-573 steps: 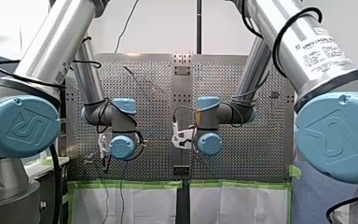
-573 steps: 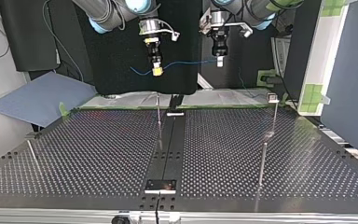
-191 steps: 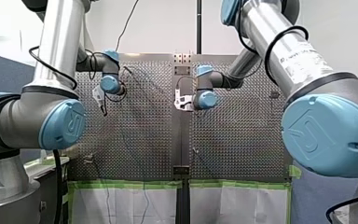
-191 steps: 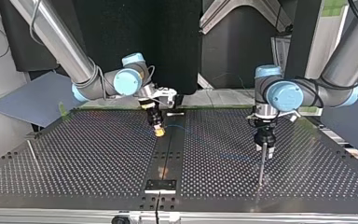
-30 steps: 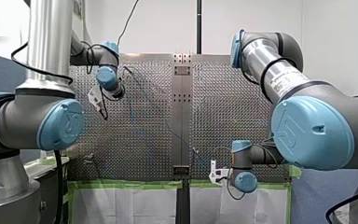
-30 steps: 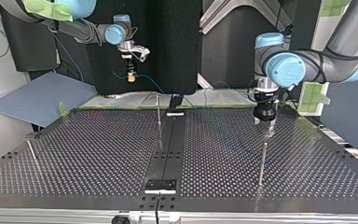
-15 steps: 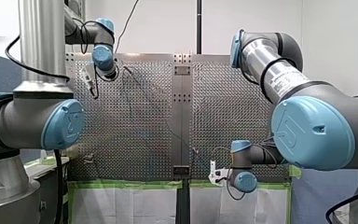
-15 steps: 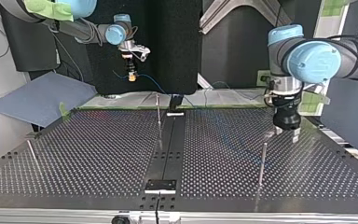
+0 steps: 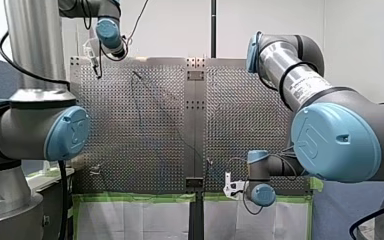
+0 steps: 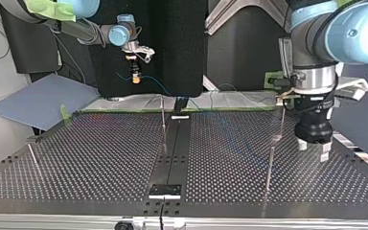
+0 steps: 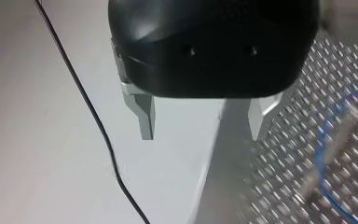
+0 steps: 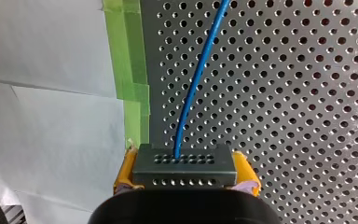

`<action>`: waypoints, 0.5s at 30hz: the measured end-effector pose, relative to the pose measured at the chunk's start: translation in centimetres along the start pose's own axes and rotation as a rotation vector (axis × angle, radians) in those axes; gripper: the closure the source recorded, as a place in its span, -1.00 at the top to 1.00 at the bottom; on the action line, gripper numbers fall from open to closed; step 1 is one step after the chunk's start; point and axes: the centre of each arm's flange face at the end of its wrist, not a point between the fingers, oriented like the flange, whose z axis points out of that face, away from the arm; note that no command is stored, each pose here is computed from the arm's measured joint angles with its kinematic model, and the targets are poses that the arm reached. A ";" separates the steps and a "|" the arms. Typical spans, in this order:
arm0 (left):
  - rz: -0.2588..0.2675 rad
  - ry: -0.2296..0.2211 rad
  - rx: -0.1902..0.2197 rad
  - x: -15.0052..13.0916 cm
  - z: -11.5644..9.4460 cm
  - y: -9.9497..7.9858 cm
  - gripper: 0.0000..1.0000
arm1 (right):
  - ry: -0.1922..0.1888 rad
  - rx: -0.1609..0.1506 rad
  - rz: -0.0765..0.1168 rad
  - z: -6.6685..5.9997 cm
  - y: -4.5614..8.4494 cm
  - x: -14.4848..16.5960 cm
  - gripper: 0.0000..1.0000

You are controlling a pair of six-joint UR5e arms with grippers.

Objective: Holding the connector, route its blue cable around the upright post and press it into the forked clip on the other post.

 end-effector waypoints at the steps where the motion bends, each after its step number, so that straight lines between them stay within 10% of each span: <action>1: 0.006 -0.004 0.014 -0.6 -0.3 -0.4 0.98 | 0.000 0.000 0.000 0.0 0.0 0.0 -1.00; 7: 0.065 0.037 0.080 -1.3 -1.8 -1.9 0.98 | -0.001 0.000 0.000 0.0 0.0 0.0 -1.00; 15: 0.159 0.158 0.049 2.2 -1.6 -1.8 0.98 | -0.002 0.000 0.000 0.0 0.0 -0.1 -1.00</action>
